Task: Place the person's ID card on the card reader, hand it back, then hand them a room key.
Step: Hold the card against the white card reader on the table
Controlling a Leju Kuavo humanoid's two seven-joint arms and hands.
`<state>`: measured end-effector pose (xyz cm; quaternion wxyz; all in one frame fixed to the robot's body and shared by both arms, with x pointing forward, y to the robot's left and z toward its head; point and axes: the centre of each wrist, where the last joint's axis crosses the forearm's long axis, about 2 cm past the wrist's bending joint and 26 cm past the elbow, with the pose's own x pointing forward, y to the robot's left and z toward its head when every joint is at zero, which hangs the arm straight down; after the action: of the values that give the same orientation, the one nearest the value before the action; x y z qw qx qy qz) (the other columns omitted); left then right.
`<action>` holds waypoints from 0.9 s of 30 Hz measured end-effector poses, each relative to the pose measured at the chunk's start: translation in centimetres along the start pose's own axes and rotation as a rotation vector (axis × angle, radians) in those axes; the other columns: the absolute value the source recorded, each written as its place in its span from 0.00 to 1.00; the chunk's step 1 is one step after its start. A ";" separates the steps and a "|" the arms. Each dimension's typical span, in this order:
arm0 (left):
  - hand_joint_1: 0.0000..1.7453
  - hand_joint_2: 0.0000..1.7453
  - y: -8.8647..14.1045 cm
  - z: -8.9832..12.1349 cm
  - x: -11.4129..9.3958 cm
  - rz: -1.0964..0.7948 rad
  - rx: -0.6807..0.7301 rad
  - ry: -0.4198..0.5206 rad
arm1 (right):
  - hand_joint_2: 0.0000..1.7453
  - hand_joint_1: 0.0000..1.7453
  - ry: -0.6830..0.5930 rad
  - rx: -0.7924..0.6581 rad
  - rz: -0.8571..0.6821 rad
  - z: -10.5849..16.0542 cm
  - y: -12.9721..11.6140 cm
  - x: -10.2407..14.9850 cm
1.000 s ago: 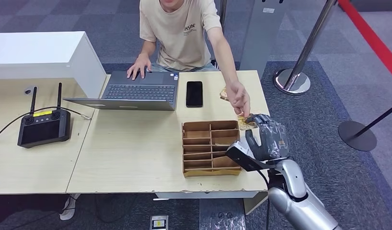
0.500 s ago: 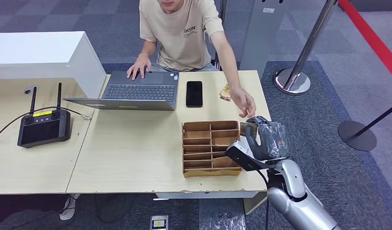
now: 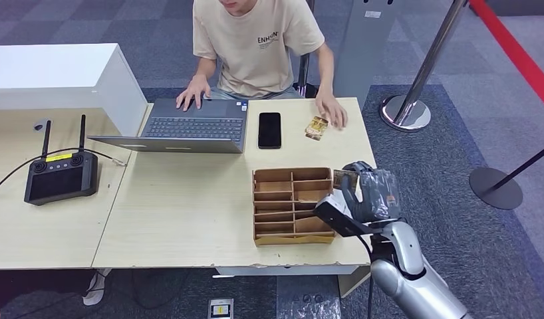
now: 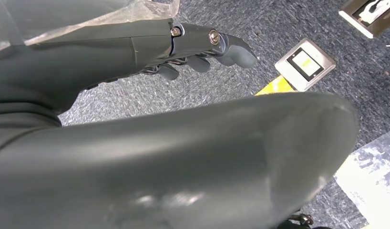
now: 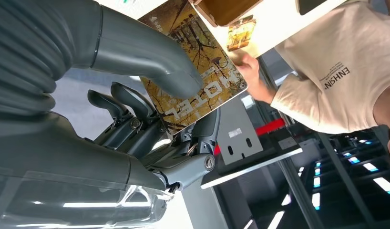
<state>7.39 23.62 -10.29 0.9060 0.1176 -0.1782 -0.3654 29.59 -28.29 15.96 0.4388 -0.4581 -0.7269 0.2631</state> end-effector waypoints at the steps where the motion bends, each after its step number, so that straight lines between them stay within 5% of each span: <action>1: 0.00 0.00 0.0 0.0 0.0 -0.001 -0.001 0.000 | 1.00 1.00 0.012 0.006 -0.033 0.0 0.0 0.0; 7: 0.00 0.00 0.0 0.0 0.0 -0.011 -0.008 -0.004 | 1.00 1.00 0.108 0.080 -0.339 -0.4 -0.1 -0.8; 27: 0.00 0.00 0.0 0.0 0.0 -0.012 -0.009 -0.004 | 1.00 1.00 0.120 0.063 -0.360 -0.8 -0.4 -1.1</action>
<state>7.38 23.60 -10.30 0.9040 0.1138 -0.1776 -0.3719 30.34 -29.52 16.25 0.5356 -0.3217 -0.7609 0.1750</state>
